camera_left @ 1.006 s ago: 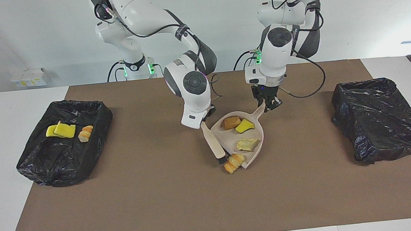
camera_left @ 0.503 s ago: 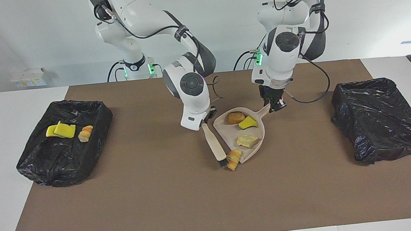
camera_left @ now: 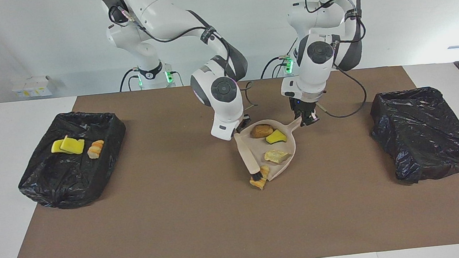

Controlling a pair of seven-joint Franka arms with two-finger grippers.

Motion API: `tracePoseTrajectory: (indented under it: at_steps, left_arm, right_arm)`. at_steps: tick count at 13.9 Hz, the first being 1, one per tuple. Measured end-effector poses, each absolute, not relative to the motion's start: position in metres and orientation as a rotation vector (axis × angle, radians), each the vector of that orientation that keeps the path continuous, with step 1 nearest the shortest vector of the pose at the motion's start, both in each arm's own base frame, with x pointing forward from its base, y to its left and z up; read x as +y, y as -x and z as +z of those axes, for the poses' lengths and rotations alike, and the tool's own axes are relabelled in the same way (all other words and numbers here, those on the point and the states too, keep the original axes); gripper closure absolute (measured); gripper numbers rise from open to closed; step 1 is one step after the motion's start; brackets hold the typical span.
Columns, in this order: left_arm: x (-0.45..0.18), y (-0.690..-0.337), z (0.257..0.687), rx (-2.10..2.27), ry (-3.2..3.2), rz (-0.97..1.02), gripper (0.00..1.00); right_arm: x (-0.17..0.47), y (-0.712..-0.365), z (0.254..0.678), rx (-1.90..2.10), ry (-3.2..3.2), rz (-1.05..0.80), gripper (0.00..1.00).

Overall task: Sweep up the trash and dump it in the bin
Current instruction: 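Push the last crumbs into the dustpan with the brush in the right gripper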

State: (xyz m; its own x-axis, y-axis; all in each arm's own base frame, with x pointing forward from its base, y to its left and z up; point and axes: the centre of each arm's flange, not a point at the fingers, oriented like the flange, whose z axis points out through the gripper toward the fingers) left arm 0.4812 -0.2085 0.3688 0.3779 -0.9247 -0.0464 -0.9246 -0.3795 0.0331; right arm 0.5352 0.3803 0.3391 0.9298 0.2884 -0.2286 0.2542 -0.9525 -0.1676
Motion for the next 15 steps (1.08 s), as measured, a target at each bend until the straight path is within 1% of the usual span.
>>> tracePoseTrajectory:
  at_steps: [5, 7, 11, 13, 15]
  left_arm:
    - [-0.207, -0.48, 0.364, -1.746, -2.607, -0.091, 0.67]
    - [-0.207, -0.48, 0.364, -1.745, -2.608, -0.092, 0.67]
    - [-0.207, -0.48, 0.364, -1.743, -2.609, -0.092, 0.67]
    - [-0.207, -0.48, 0.364, -1.742, -2.61, -0.093, 0.67]
    - [-0.207, -0.48, 0.364, -1.741, -2.611, -0.093, 0.67]
  right_arm:
    - [0.438, -0.487, 0.348, -0.329, 2.925, 0.446, 0.74]
    - [0.441, -0.481, 0.357, -0.299, 2.911, 0.459, 0.74]
    - [0.408, -0.488, 0.388, -0.257, 2.935, 0.537, 0.74]
    - [0.376, -0.493, 0.417, -0.212, 2.95, 0.581, 0.74]
    - [0.356, -0.484, 0.447, -0.198, 2.97, 0.639, 0.74]
